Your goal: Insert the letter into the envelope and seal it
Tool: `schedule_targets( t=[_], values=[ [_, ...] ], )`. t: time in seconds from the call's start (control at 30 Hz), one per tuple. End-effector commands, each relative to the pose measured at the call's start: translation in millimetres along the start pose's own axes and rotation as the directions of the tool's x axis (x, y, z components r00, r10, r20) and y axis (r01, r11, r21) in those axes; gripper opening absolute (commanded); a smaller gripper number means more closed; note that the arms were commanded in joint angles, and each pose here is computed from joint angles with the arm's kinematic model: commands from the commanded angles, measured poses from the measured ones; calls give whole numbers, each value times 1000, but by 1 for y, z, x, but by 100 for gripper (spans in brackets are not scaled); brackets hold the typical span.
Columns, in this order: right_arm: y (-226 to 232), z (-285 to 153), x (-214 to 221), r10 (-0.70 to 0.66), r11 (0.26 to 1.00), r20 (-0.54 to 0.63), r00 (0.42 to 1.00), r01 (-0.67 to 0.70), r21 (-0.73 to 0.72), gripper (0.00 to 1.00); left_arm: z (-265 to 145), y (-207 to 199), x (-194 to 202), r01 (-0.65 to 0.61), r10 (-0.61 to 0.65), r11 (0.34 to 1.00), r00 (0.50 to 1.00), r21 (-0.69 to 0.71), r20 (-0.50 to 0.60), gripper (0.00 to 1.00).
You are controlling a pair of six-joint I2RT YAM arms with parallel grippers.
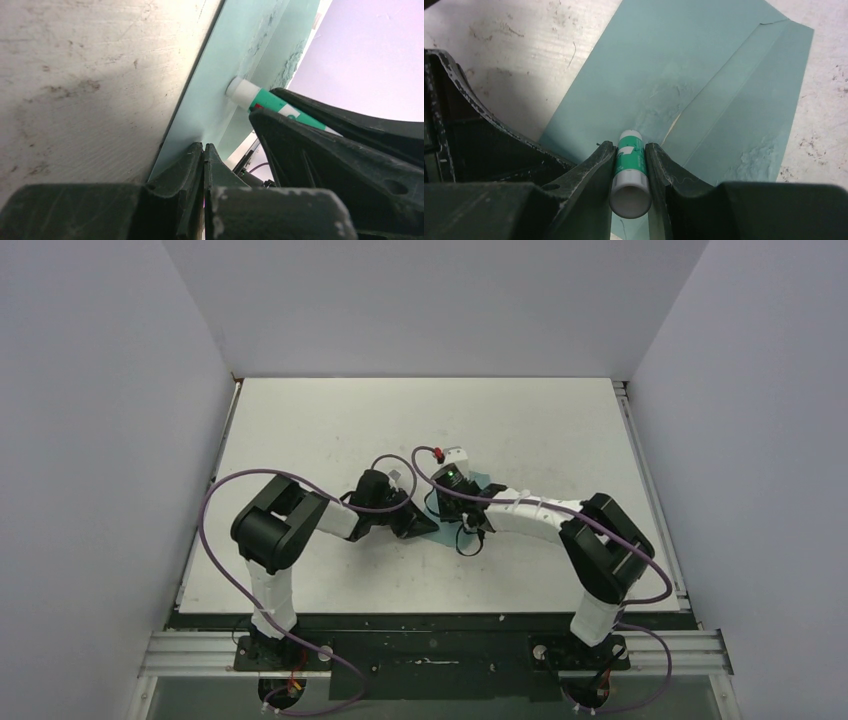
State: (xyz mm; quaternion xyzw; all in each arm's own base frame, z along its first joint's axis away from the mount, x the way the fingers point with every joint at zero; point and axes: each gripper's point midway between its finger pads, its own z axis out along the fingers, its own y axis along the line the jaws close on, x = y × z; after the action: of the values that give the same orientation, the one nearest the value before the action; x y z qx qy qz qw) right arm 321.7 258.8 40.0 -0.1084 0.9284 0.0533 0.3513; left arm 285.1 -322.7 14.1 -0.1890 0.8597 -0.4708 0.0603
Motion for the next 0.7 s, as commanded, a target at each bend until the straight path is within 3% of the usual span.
schedule_targets(
  t=[0.0, 0.17, 0.33, 0.67],
  values=[
    [-19, -10, 29, -17, 1000, -125, 992, 18, 4, 5, 2, 68, 1, 85, -75, 975, 996, -206, 55, 0],
    [-54, 10, 6, 10, 999, -100, 995, -5, 45, 5, 2, 76, 4, 89, -81, 972, 996, -218, 47, 0],
    [-51, 30, -9, -55, 998, -105, 993, 58, 21, 5, 3, 78, 5, 92, -84, 972, 995, -218, 46, 0],
    [-6, -10, 45, -122, 988, -197, 973, 100, -118, 5, 8, 70, 0, 104, -95, 976, 994, -191, 53, 0]
  ],
)
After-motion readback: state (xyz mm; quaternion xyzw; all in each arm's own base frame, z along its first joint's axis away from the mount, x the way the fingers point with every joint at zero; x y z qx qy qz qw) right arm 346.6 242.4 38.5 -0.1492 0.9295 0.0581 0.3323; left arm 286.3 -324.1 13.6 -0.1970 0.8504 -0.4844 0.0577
